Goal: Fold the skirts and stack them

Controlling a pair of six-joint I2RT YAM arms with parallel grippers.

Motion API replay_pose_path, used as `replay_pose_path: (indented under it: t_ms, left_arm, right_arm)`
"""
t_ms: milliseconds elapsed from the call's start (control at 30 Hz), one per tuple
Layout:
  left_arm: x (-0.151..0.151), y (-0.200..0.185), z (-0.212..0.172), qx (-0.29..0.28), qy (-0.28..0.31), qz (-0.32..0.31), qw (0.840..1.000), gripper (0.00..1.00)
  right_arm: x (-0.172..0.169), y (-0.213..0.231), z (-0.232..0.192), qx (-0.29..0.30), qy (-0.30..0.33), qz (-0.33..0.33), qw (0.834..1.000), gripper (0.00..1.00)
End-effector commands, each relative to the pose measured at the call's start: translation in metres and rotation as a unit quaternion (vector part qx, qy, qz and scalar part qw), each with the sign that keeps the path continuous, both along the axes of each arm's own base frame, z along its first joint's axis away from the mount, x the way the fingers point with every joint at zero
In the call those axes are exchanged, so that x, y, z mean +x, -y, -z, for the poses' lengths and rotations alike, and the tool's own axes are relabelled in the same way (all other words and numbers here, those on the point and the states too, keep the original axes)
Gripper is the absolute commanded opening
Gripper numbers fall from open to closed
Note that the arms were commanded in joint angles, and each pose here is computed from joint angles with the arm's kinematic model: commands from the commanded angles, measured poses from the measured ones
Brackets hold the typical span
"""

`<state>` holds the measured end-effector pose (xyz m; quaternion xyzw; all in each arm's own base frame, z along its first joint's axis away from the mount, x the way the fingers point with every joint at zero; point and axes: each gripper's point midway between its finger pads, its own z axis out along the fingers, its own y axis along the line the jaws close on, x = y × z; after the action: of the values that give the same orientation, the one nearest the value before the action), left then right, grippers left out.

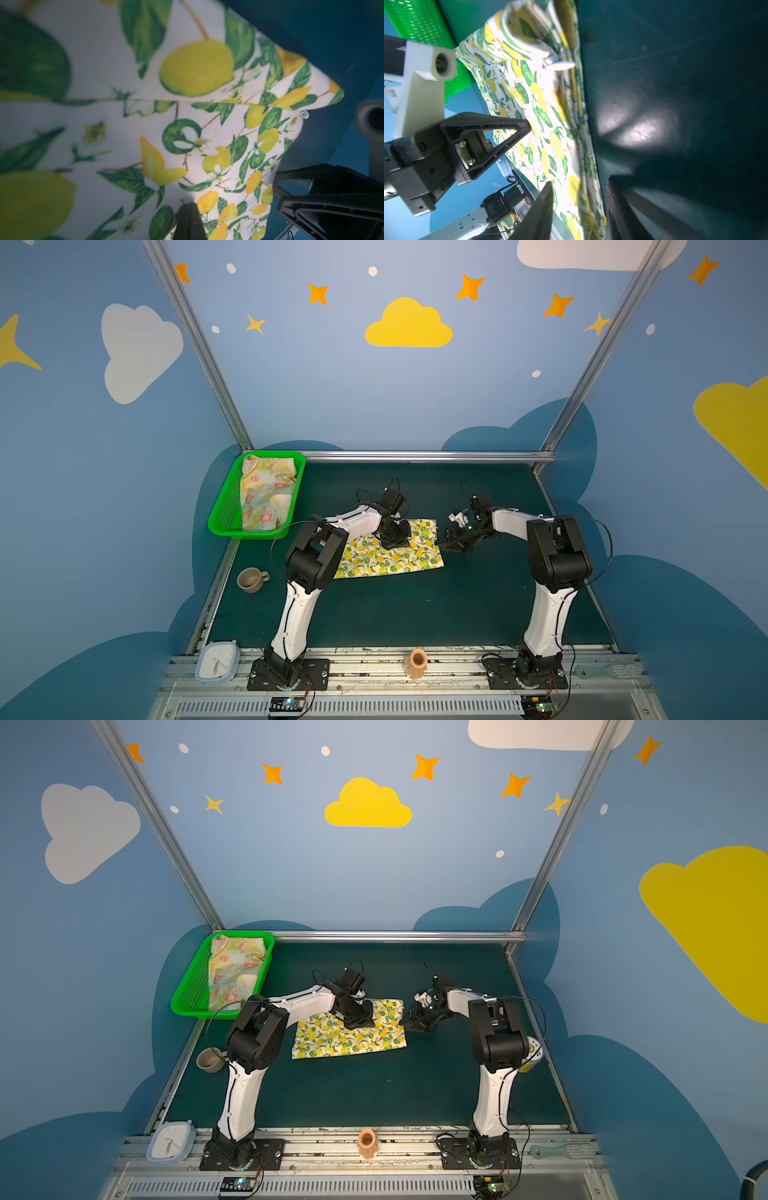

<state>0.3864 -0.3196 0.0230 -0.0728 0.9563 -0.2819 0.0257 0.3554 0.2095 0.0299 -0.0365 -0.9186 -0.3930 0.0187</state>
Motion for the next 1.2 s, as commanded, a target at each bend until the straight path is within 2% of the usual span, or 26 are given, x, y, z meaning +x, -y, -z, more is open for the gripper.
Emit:
replay_pose_path:
  t_ms: [0, 267, 733, 900, 1033, 1167]
  left_arm:
    - [-0.008, -0.006, 0.019, 0.021, -0.028, 0.005, 0.999, 0.04]
    - [-0.01, -0.005, 0.022, 0.02, -0.032, 0.005, 0.999, 0.04]
    - [-0.009, -0.004, 0.024, 0.018, -0.035, 0.005, 0.999, 0.04]
    - [-0.009, -0.003, 0.024, 0.016, -0.035, 0.004, 0.999, 0.04]
    - [-0.009, -0.003, 0.026, 0.015, -0.037, 0.005, 0.999, 0.04]
    - [-0.009, -0.003, 0.026, 0.016, -0.036, 0.005, 0.999, 0.04]
  right_arm:
    - [-0.003, -0.003, 0.02, -0.017, -0.016, -0.001, 1.0, 0.41]
    - [-0.006, -0.001, 0.03, -0.036, -0.02, 0.002, 0.999, 0.4]
    - [-0.007, -0.023, 0.038, -0.047, -0.011, -0.013, 0.999, 0.39]
    - [-0.006, -0.031, 0.037, -0.042, -0.006, -0.018, 0.999, 0.39]
    - [-0.003, -0.039, 0.035, -0.028, -0.002, -0.02, 0.999, 0.33]
    - [-0.001, -0.043, 0.034, -0.025, 0.001, -0.023, 0.999, 0.36]
